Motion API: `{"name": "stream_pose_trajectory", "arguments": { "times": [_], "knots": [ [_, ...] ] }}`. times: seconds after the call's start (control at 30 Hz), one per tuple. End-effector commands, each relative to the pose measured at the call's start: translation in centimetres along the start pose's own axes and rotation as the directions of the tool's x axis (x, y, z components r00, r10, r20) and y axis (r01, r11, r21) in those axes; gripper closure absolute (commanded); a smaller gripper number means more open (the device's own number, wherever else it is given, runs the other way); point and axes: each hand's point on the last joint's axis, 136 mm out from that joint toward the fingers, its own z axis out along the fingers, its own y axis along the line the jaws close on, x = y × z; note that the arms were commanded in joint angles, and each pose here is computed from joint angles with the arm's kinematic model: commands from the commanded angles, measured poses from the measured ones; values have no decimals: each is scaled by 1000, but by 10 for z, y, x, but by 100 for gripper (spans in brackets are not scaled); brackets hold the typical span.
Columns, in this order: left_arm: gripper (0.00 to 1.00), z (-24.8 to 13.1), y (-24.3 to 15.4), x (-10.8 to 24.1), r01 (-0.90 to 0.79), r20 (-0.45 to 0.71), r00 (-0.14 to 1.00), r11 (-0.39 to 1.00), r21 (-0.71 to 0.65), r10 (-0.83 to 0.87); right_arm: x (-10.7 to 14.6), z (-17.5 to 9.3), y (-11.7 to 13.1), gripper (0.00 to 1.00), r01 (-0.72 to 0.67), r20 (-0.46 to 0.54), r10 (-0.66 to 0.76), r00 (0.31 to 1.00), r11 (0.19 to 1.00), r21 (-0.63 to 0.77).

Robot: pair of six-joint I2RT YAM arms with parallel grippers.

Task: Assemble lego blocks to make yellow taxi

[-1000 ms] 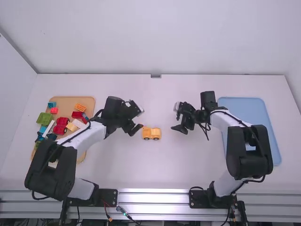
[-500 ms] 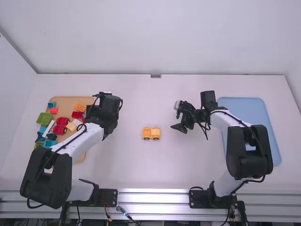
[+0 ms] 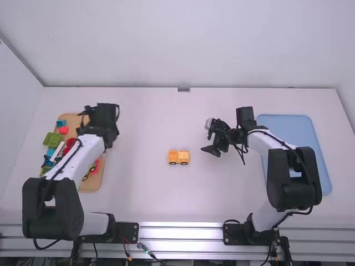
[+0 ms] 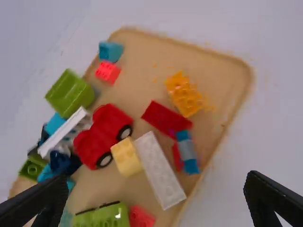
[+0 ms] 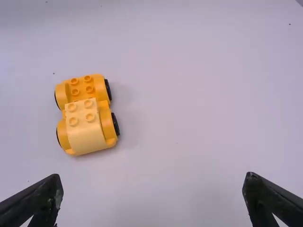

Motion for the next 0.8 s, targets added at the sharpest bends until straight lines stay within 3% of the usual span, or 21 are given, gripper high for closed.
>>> {"name": "stream_pose_trajectory", "arguments": {
  "times": [0.0,0.1,0.27,0.6,0.77],
  "knots": [
    [1,6,12,-5,228,-109,970,967,115,-216,-6,-4,1,1,15,10,-15,1000,1000,12],
    [1,16,28,1,329,-213,933,928,174,-291,-9,-4,-2,1,32,21,-33,999,999,23],
    [1,20,31,0,424,-281,893,865,270,-351,-13,-2,-4,1,20,28,-21,999,999,32],
    [1,27,46,6,479,-299,861,852,210,-411,-16,0,-6,1,12,33,-13,999,999,40],
    [1,43,65,17,530,-320,811,847,49,-489,-13,0,-8,1,12,12,-13,1000,999,53]
  ]
}}
